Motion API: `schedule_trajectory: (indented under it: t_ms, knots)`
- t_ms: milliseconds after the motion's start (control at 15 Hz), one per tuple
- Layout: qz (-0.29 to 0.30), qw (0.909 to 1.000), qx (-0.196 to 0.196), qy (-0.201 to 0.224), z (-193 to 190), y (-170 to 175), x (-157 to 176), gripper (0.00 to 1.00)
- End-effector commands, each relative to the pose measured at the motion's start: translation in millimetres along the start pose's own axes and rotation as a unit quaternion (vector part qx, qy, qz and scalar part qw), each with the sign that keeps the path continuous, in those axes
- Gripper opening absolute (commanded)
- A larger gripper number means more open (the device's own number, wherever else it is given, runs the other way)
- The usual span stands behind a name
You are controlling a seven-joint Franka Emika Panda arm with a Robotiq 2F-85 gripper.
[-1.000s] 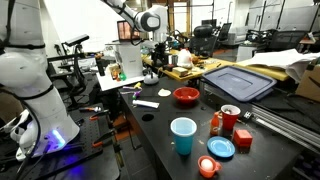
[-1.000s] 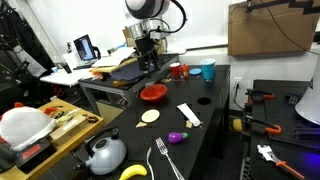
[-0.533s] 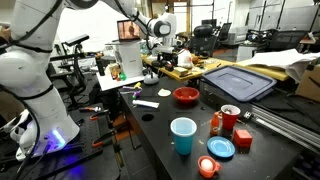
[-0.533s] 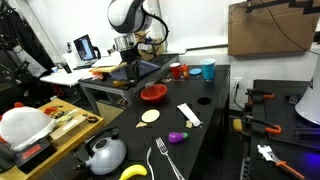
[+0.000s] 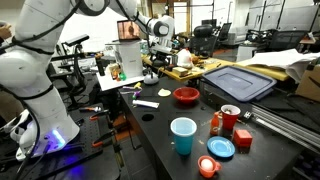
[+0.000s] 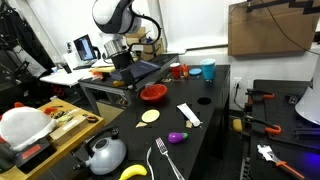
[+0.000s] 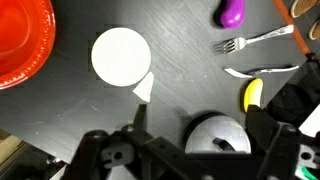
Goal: Move the grey kettle to the right
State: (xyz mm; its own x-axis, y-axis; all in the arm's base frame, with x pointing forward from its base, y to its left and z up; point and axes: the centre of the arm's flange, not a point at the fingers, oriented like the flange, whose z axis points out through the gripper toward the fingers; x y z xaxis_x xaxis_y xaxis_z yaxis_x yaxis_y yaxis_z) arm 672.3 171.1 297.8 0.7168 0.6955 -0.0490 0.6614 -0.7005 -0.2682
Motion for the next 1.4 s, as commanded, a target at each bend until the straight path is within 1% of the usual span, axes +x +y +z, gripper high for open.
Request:
schedule_trajectory:
  t_ms: [0, 200, 467, 733, 1133, 1333]
  knots:
    - [-0.033, 0.9994, 0.011, -0.007, -2.2, -16.8, 19.6, 1.0]
    - [-0.075, 0.9971, 0.014, 0.006, 5.0, -34.3, 37.6, 1.0]
    - [-0.123, 0.9923, 0.017, 0.001, 22.3, -54.1, 64.7, 1.0]
    - [-0.165, 0.9863, 0.001, -0.008, 44.7, -64.2, 91.0, 1.0]
    - [-0.203, 0.9784, -0.036, -0.012, 67.5, -63.6, 117.4, 1.0]
    - [-0.215, 0.9756, -0.044, -0.009, 70.9, -59.2, 125.8, 1.0]
